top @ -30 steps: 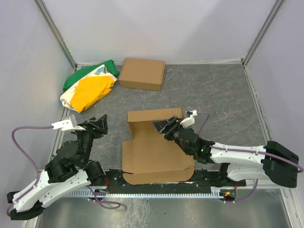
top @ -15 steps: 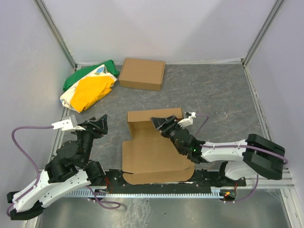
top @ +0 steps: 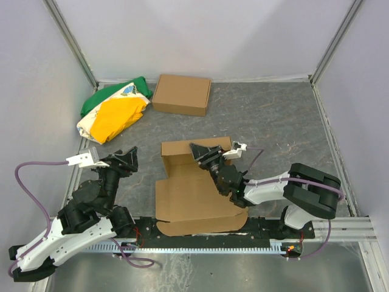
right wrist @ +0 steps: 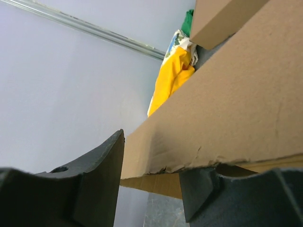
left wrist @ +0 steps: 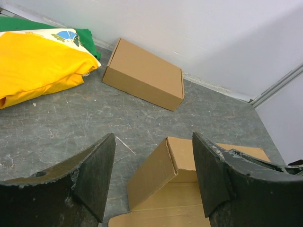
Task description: Fold the paper box
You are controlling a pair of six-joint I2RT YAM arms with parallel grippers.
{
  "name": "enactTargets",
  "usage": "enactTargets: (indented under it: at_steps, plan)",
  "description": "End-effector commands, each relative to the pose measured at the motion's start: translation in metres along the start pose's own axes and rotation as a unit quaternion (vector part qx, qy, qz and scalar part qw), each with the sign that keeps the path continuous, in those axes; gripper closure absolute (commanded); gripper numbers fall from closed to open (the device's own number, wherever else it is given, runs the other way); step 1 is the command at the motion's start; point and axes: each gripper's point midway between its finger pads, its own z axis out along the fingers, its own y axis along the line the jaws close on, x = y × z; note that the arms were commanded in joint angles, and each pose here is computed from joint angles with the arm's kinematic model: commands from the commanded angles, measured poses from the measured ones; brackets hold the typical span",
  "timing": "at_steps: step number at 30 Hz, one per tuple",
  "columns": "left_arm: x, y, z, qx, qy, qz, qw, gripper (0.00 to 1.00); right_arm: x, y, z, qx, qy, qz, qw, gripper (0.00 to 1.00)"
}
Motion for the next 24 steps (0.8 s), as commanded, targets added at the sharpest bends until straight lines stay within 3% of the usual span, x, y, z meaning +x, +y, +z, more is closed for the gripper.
enactTargets:
  at_steps: [1,4,7,9,12,15,18,21,24]
  plan:
    - [-0.003,0.002,0.001,-0.005,-0.007,0.013,1.0,0.27,-0.016,0.035,0.009,-0.039,-0.039,0.027,0.998,0.46]
    - [-0.003,0.001,0.001,-0.006,-0.006,0.015,1.0,0.27,-0.012,0.031,0.012,-0.023,-0.034,0.02,0.999,0.53]
    - [-0.002,0.002,0.001,-0.006,-0.006,0.016,1.0,0.27,-0.007,0.032,0.014,-0.01,-0.014,-0.007,1.0,0.83]
    - [-0.002,0.002,0.001,-0.006,-0.006,0.016,1.0,0.27,-0.004,0.035,0.013,0.008,0.008,-0.049,0.999,0.97]
    - [-0.003,0.002,0.001,-0.006,-0.006,0.015,1.0,0.27,-0.007,0.043,0.011,0.039,0.043,-0.14,0.988,0.98]
    - [-0.003,0.002,0.001,-0.006,-0.006,0.014,1.0,0.27,-0.018,0.055,0.008,0.06,0.073,-0.255,0.962,0.98]
    - [-0.003,0.002,0.001,-0.006,-0.007,0.014,1.0,0.27,-0.027,0.065,0.007,0.068,0.135,-0.379,0.913,0.98]
    - [-0.003,0.003,0.001,-0.007,-0.007,0.014,1.0,0.27,-0.029,0.088,0.008,0.055,0.218,-0.493,0.841,0.98]
    - [-0.004,0.003,0.0,-0.008,-0.009,0.012,1.0,0.27,-0.028,0.084,-0.007,0.067,0.329,-0.588,0.735,0.98]
